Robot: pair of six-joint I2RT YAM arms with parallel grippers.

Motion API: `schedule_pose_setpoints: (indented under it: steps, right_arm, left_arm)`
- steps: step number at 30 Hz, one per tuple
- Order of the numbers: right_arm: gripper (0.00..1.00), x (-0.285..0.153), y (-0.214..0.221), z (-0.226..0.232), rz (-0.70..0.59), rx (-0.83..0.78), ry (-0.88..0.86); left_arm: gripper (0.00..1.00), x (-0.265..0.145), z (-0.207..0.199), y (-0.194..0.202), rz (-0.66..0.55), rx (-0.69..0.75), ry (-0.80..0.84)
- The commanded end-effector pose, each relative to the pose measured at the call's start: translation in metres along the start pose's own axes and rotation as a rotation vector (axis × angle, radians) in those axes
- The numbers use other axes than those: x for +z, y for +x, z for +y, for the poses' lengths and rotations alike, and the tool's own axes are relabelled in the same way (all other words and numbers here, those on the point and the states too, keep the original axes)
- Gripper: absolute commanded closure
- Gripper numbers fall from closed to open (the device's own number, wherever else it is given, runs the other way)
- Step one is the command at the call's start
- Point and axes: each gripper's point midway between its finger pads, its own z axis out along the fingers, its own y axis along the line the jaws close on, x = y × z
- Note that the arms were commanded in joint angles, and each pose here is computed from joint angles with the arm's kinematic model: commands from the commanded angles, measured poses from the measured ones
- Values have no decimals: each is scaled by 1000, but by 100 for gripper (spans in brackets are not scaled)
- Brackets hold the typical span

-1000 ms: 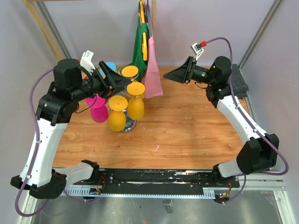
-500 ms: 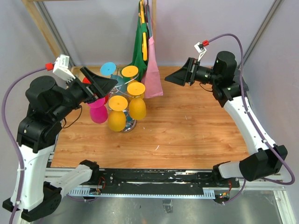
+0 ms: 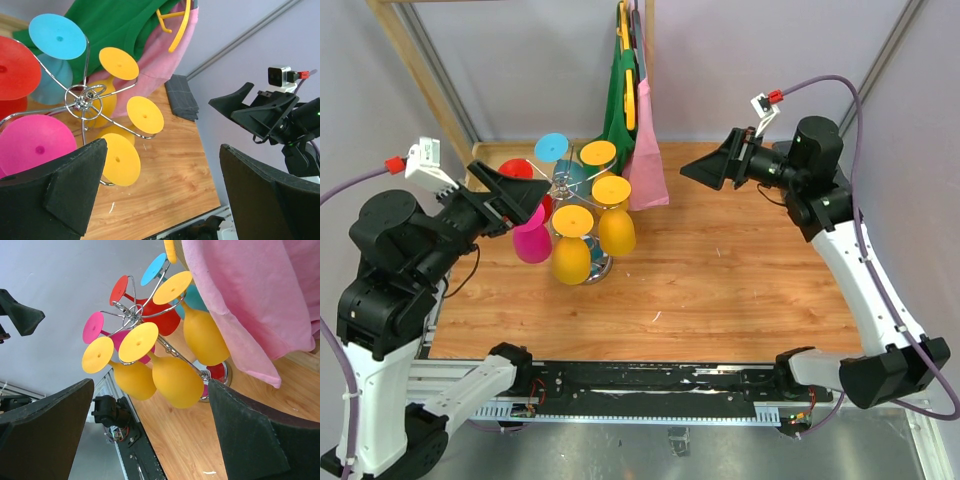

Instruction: Place the wine glass upside down on the wine glass rack

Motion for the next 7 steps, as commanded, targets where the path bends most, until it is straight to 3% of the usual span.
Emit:
schedule_pose_setpoints:
  steps: [1,7]
  right_arm:
    - [1,-2,1,4,-15,-34,12]
    - [1,-3,4,6,-12,-29,0]
  left_arm:
    - [1,0,6,2,-5,2,-24]
    - [1,-1,4,3,2,-8,-14]
